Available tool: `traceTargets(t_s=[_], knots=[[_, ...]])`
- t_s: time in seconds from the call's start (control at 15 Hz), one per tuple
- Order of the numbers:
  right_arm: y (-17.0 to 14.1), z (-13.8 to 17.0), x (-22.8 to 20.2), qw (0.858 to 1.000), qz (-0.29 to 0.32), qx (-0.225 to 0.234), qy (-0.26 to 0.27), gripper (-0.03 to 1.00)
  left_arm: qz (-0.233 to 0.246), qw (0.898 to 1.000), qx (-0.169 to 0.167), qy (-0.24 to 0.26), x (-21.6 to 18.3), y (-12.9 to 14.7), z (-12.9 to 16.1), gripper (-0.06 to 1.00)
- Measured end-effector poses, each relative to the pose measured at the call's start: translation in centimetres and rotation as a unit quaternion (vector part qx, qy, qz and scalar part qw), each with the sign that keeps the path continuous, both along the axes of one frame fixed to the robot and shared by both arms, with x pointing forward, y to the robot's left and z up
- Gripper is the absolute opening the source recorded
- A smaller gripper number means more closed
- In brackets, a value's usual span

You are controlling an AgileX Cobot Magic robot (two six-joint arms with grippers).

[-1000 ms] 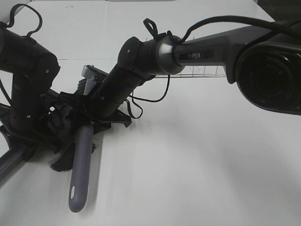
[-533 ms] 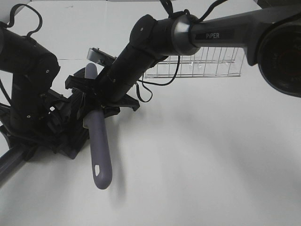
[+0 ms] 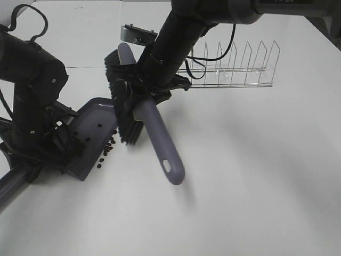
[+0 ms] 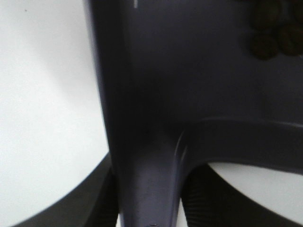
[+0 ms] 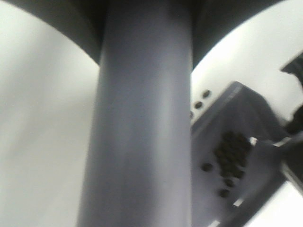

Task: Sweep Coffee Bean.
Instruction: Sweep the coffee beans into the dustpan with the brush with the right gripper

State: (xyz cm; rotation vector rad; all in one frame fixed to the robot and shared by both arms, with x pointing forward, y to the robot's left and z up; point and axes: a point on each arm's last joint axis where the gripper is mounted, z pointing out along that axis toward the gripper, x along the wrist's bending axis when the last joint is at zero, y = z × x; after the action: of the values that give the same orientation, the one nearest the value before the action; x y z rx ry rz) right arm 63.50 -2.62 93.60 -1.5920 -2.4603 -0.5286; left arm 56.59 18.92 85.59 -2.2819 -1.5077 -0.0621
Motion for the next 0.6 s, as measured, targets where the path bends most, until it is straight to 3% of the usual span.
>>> traceTargets(t_s=[0.13,0.27,0.33,0.47,0.6], knots=[[-1.6,-0.4,-0.3,0.995,-0.007,-0.102,0.01,0.27,0.002,1.0,0.004,0.006,-0.1,0.1,0.0,0.32],[-2.5,-1.1,-0.9,0.977,-0.007,-0.213,-0.007,0.27,0.008,1.0,0.008,0.007,-0.2,0.1,0.0,0.32],[-1.4,-1.1,-1.9,0.964,0.017,-0.265,-0.033,0.27,0.015,1.0,0.015,0.009,-0.3,0.1,0.0,0.32],[1.4,-1.6,-3.8,0.949,0.068,-0.299,-0.071,0.27,0.016,1.0,0.019,0.012,-0.3,0.2,0.0,0.32],[4.2,-3.5,-5.7,0.946,0.103,-0.298,-0.078,0.27,0.018,0.999,0.022,0.015,-0.4,0.2,-0.1,0.32]])
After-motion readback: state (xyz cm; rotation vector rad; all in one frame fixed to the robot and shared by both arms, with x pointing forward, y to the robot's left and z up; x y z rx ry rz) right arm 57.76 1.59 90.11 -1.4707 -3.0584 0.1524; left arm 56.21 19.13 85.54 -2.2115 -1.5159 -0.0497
